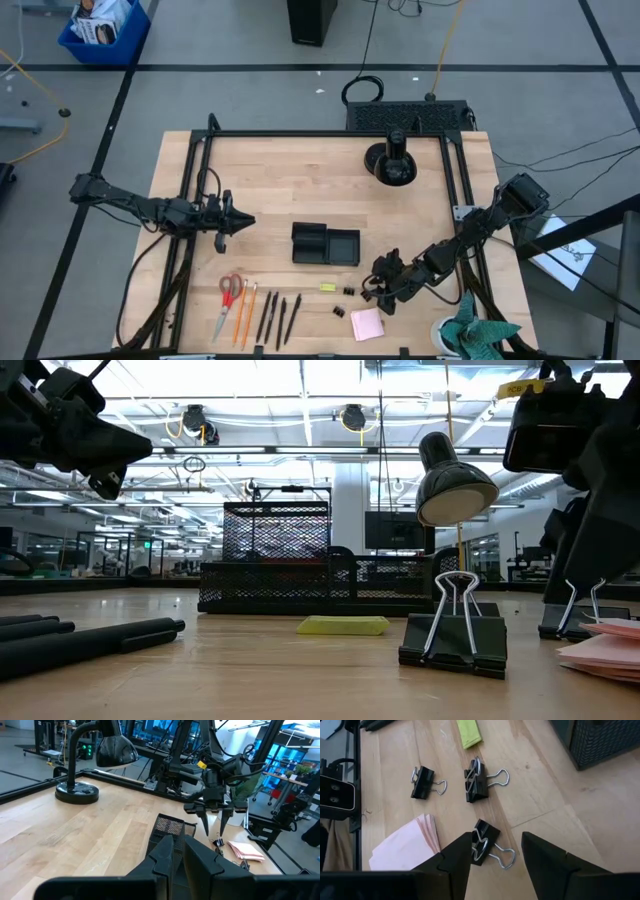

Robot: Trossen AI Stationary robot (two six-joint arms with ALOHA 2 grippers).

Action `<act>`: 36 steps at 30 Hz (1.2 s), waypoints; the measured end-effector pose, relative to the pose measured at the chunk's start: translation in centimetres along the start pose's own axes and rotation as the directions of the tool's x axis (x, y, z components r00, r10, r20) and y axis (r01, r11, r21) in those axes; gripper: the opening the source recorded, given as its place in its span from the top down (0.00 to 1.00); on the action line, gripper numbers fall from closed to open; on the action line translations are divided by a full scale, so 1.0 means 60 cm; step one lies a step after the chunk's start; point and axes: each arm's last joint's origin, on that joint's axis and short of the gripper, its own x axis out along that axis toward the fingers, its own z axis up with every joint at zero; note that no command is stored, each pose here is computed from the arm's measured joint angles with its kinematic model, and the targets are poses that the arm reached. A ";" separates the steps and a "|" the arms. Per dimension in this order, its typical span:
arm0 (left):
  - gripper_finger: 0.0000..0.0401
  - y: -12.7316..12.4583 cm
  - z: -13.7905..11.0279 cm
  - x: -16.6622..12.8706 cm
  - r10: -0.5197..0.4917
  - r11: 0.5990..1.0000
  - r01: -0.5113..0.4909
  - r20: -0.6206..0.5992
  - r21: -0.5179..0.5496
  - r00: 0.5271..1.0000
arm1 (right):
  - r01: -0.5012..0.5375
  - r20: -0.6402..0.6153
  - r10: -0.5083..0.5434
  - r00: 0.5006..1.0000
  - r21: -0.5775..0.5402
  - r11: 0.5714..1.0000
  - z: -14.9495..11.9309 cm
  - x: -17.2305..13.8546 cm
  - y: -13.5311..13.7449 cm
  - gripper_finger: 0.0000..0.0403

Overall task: Pick and place office supplies into organizer
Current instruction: Put the right black binder clip into the black desk organizer

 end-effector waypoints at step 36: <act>0.89 0.000 0.000 0.000 -0.001 1.000 0.001 -0.001 0.000 1.000 | -0.183 0.034 0.190 0.981 -0.151 0.971 0.014 -0.006 0.027 1.00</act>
